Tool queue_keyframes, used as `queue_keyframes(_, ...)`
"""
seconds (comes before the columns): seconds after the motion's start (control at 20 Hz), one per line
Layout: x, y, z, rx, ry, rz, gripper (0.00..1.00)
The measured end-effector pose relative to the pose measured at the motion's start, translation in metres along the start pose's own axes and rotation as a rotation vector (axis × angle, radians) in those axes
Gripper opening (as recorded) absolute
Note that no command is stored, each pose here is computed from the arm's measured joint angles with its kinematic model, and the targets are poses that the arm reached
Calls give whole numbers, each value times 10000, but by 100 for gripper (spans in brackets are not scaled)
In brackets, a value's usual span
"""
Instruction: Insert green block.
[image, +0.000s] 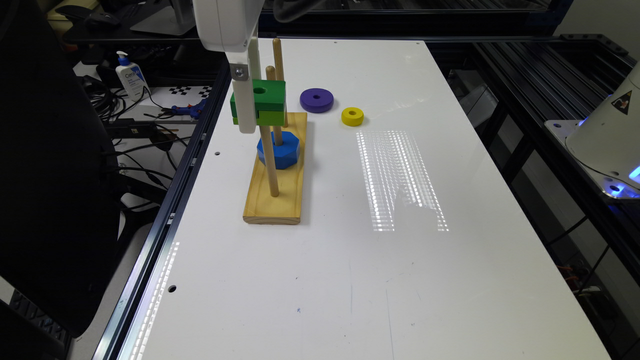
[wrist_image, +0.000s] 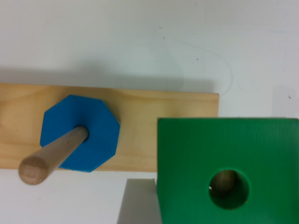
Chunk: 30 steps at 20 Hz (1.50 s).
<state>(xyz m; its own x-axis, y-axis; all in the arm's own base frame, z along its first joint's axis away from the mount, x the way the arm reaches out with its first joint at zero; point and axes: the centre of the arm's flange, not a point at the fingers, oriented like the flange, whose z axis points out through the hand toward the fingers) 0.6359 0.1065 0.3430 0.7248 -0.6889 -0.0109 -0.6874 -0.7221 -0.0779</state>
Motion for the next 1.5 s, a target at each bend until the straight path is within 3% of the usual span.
queue_keyframes(0.25,-57,-41,3,2,-30,-57,0)
queue_keyframes(0.55,-102,-68,5,-38,-41,-87,0)
queue_keyframes(1.5,-108,-65,59,-84,-79,-95,0)
